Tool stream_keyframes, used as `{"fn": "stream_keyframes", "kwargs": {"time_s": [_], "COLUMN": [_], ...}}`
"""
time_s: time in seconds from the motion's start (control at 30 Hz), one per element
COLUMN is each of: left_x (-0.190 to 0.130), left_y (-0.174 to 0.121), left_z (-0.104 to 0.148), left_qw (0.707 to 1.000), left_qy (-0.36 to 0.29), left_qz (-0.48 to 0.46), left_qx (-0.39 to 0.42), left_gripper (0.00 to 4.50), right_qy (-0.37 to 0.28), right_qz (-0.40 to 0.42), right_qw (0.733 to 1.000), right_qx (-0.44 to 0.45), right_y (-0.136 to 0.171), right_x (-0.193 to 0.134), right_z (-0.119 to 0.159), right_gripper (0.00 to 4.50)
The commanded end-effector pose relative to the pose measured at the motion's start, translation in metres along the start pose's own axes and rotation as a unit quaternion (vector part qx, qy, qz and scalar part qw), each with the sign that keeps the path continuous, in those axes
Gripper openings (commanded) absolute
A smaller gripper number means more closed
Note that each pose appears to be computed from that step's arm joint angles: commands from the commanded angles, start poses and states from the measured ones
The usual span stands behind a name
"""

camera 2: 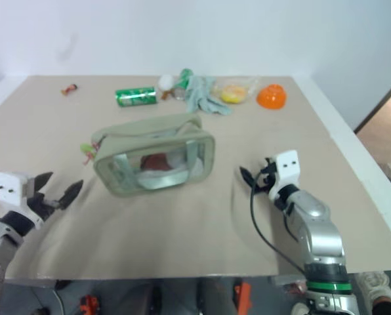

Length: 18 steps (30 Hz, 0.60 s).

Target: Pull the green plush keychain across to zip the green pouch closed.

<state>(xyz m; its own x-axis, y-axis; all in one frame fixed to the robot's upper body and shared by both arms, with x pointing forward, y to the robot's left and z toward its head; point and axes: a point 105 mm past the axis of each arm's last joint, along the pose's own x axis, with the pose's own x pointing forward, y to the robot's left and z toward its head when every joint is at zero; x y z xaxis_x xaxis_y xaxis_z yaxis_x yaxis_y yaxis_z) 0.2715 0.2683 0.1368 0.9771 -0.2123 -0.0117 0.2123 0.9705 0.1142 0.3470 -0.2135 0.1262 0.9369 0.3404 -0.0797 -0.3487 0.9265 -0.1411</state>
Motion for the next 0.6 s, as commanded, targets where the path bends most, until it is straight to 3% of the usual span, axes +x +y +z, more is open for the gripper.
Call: {"fn": "stream_keyframes", "kwargs": {"time_s": [0.03,0.27,0.4,0.6], "left_x": [-0.005,-0.033,-0.05,-0.049], "left_y": [0.003,-0.027,-0.054,-0.08], "left_z": [0.009,0.025,0.039,0.06], "left_qw": [1.0,0.99,0.969,0.947], "left_qy": [-0.014,-0.014,-0.004,-0.021], "left_qz": [-0.007,-0.134,-0.239,-0.312], "left_qx": [0.025,0.04,0.062,0.067], "left_gripper": [4.49,4.49,4.49,4.49], "right_qy": [-0.027,-0.035,-0.058,-0.085], "right_qz": [-0.001,0.043,0.13,0.241], "right_qw": [0.999,0.997,0.986,0.96], "right_qx": [-0.039,-0.049,-0.085,-0.113], "right_y": [-0.007,-0.02,-0.019,0.015], "right_x": [-0.006,-0.01,-0.006,0.009], "right_z": [0.018,0.036,0.082,0.131], "right_gripper": [4.5,4.5,4.5,4.5]}}
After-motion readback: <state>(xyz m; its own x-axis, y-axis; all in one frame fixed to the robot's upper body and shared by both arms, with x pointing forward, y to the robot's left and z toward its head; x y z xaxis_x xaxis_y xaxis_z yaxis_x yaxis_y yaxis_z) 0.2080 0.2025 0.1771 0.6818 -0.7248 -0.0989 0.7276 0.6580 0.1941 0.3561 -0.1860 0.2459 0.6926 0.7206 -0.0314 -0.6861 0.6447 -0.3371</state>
